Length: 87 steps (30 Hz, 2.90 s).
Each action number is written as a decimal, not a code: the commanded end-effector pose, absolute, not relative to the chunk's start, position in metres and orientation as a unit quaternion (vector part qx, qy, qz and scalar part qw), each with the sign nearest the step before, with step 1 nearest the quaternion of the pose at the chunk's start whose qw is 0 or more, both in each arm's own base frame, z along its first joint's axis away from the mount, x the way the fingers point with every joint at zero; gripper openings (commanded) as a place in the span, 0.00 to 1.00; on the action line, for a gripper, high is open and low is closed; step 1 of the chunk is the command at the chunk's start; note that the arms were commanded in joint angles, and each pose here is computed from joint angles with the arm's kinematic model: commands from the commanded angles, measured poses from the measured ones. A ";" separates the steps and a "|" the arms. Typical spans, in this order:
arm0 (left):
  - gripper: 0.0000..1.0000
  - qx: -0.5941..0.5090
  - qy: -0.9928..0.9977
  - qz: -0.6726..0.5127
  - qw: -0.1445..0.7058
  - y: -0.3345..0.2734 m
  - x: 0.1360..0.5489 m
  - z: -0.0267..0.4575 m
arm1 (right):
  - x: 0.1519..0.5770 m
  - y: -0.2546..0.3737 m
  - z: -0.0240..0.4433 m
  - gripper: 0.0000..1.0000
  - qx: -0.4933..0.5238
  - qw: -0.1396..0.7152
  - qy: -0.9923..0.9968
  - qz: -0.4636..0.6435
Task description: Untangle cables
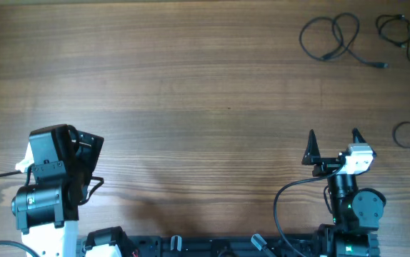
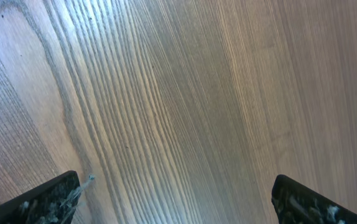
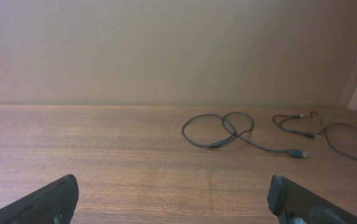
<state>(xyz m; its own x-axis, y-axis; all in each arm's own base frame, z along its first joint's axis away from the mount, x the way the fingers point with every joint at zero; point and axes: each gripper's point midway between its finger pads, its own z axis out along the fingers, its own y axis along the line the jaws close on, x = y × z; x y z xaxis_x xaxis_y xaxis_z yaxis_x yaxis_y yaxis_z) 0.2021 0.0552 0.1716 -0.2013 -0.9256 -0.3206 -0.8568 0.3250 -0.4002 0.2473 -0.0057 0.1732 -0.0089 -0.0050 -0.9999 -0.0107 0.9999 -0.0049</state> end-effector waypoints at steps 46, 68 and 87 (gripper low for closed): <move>1.00 -0.151 0.696 -0.177 0.680 -0.003 0.247 0.172 | 0.247 -0.007 0.175 1.00 -0.008 0.707 0.708 -0.009; 1.00 -0.069 0.729 -0.083 0.677 0.000 0.246 0.158 | 0.247 -0.007 0.175 1.00 -0.008 0.706 0.708 -0.009; 1.00 -0.069 0.728 -0.082 0.677 0.000 0.246 0.158 | 0.247 -0.007 0.175 1.00 -0.008 0.706 0.708 -0.009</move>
